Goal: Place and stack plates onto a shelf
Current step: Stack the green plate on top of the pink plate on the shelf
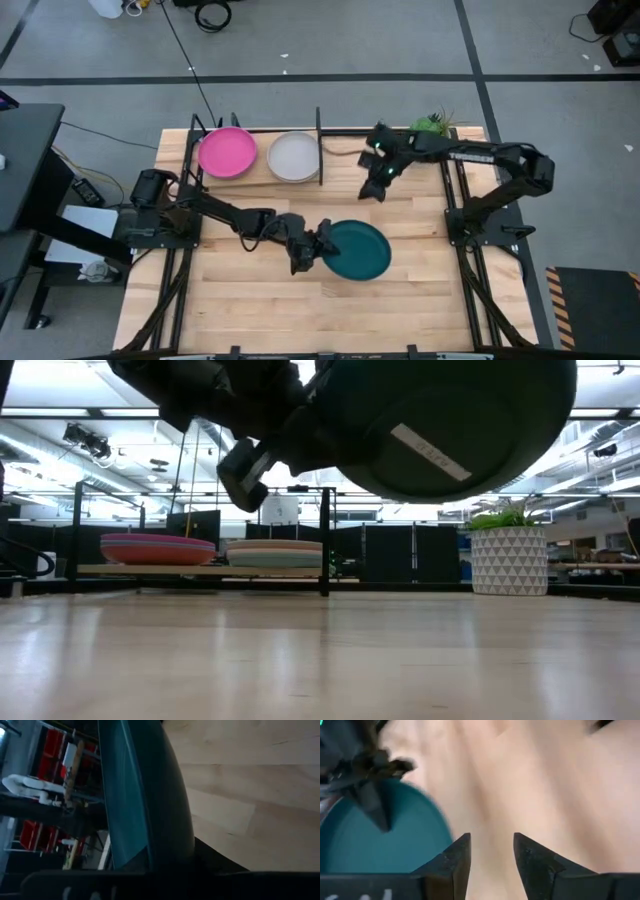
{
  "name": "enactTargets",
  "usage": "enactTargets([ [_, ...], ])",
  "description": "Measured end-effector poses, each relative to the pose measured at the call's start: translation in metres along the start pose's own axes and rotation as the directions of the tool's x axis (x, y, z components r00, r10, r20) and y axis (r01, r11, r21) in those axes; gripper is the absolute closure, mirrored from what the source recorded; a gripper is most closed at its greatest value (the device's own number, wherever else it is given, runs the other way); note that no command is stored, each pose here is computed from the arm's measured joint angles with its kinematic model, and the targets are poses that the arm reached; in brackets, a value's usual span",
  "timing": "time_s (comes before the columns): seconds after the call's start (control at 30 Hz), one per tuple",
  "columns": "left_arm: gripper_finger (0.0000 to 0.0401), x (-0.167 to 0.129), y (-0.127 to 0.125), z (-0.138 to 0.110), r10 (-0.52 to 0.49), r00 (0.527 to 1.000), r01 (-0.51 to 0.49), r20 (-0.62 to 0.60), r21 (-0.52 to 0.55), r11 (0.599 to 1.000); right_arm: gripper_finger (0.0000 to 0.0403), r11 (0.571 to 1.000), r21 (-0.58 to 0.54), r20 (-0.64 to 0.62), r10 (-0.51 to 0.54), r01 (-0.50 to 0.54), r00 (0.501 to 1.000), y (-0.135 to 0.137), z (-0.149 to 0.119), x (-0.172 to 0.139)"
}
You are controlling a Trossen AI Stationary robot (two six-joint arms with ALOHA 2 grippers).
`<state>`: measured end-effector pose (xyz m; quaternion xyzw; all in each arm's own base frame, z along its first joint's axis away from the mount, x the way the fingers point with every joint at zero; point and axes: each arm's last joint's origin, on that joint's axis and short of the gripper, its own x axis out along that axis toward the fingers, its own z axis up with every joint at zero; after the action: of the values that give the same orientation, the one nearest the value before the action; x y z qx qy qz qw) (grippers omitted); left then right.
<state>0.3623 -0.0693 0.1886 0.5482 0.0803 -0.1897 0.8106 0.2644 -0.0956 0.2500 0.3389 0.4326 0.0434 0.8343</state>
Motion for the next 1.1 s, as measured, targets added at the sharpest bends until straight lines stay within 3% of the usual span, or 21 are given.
enactTargets([
  [0.13, 0.0345, -0.009, -0.001, 0.011, -0.031, 0.998, 0.03, -0.057, -0.018, 0.999, 0.0247, 0.986, -0.055, 0.111, -0.148, 0.154, 0.983, 0.011, 0.007, -0.033],
  [0.27, 0.0345, -0.027, 0.0, 0.03, -0.029, 0.978, 0.023, -0.207, -0.031, 0.999, 0.0247, 0.959, -0.082, 0.229, -0.246, 0.271, 0.942, 0.023, 0.001, -0.06],
  [0.43, 0.0345, -0.057, -0.001, 0.052, -0.002, 0.911, -0.035, -0.412, -0.083, 0.996, 0.0247, 0.933, -0.09, 0.281, -0.313, 0.35, 0.907, 0.037, -0.013, -0.08],
  [0.53, 0.0345, -0.075, -0.009, 0.058, 0.033, 0.801, -0.089, -0.597, -0.065, 0.994, 0.0247, 0.929, -0.103, 0.285, -0.314, 0.355, 0.905, 0.047, -0.022, -0.085],
  [0.67, 0.0345, -0.093, -0.021, 0.05, 0.079, 0.609, -0.146, -0.789, -0.014, 0.989, 0.0247, 0.927, -0.107, 0.298, -0.315, 0.36, 0.901, 0.06, -0.029, -0.085],
  [0.87, 0.0345, -0.107, -0.026, 0.021, -0.002, 0.443, -0.182, -0.896, -0.092, 0.979, 0.0247, 0.909, -0.141, 0.303, -0.338, 0.392, 0.891, 0.073, -0.033, -0.075],
  [1.1, 0.0345, -0.111, -0.005, -0.027, -0.026, 0.273, -0.3, -0.962, -0.111, 0.947, 0.0247, 0.895, -0.187, 0.3, -0.34, 0.405, 0.891, 0.08, -0.032, -0.065],
])
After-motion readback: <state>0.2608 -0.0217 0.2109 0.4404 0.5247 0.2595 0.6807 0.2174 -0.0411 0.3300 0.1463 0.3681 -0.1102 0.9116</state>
